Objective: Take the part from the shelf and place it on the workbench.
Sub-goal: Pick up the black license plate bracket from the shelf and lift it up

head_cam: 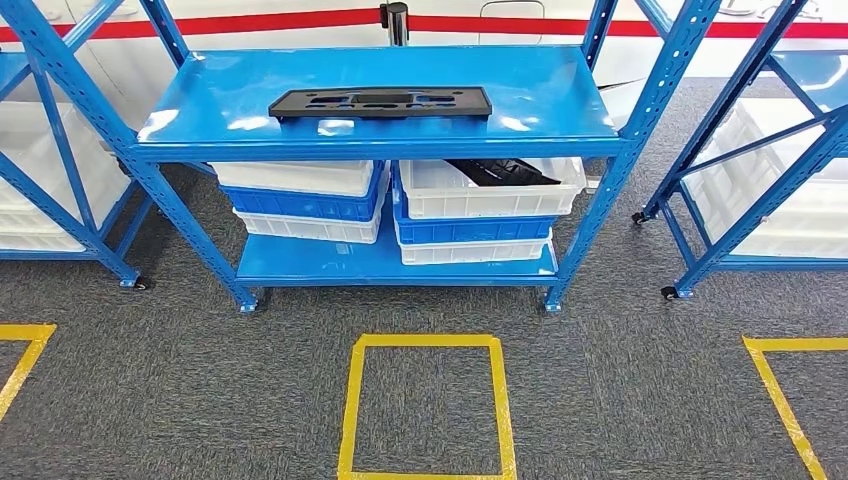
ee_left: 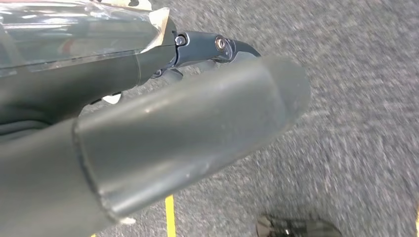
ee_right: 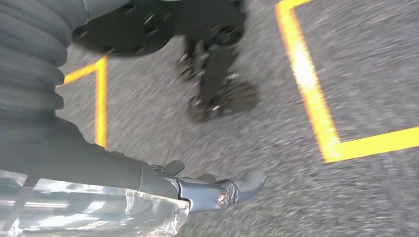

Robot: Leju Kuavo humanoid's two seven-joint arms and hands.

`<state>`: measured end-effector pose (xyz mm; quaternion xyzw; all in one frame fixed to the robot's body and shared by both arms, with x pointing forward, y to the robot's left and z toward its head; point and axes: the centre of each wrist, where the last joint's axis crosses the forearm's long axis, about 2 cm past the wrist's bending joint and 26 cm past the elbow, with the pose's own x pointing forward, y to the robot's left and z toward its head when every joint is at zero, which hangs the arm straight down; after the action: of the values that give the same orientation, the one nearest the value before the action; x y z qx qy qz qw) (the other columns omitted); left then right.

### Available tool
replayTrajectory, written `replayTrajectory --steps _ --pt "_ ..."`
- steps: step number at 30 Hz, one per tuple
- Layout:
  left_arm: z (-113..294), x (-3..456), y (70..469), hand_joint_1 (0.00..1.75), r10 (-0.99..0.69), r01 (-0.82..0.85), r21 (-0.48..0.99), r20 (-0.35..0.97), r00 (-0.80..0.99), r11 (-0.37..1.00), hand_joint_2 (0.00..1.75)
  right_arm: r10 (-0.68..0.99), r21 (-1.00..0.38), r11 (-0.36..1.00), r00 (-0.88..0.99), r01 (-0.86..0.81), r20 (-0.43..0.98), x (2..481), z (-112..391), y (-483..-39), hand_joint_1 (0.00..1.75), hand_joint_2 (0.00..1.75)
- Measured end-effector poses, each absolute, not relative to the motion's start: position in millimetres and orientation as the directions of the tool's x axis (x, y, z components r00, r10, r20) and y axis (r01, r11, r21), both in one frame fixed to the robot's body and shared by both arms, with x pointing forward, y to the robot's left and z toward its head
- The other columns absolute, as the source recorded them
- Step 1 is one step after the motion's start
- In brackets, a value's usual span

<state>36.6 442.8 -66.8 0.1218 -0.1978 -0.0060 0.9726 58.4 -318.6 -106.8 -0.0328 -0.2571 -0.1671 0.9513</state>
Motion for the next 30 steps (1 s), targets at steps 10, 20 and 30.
replayTrajectory --steps 10,20,30 --pt "-47 14 497 0.00 -0.025 -0.081 0.303 0.330 0.944 0.950 0.00 -0.525 0.255 0.837 0.576 0.485 0.627 104 -94 -326 0.00 1.75" --pt "-27 -6 529 0.00 0.042 -0.161 0.324 0.346 0.937 0.932 0.00 -0.528 0.394 0.814 0.259 0.427 0.809 171 -51 -346 0.00 1.75" --pt "-10 -18 546 0.00 0.086 -0.224 0.345 0.373 0.924 0.911 0.00 -0.274 0.255 0.935 0.042 0.248 0.961 227 9 -351 0.00 1.75"
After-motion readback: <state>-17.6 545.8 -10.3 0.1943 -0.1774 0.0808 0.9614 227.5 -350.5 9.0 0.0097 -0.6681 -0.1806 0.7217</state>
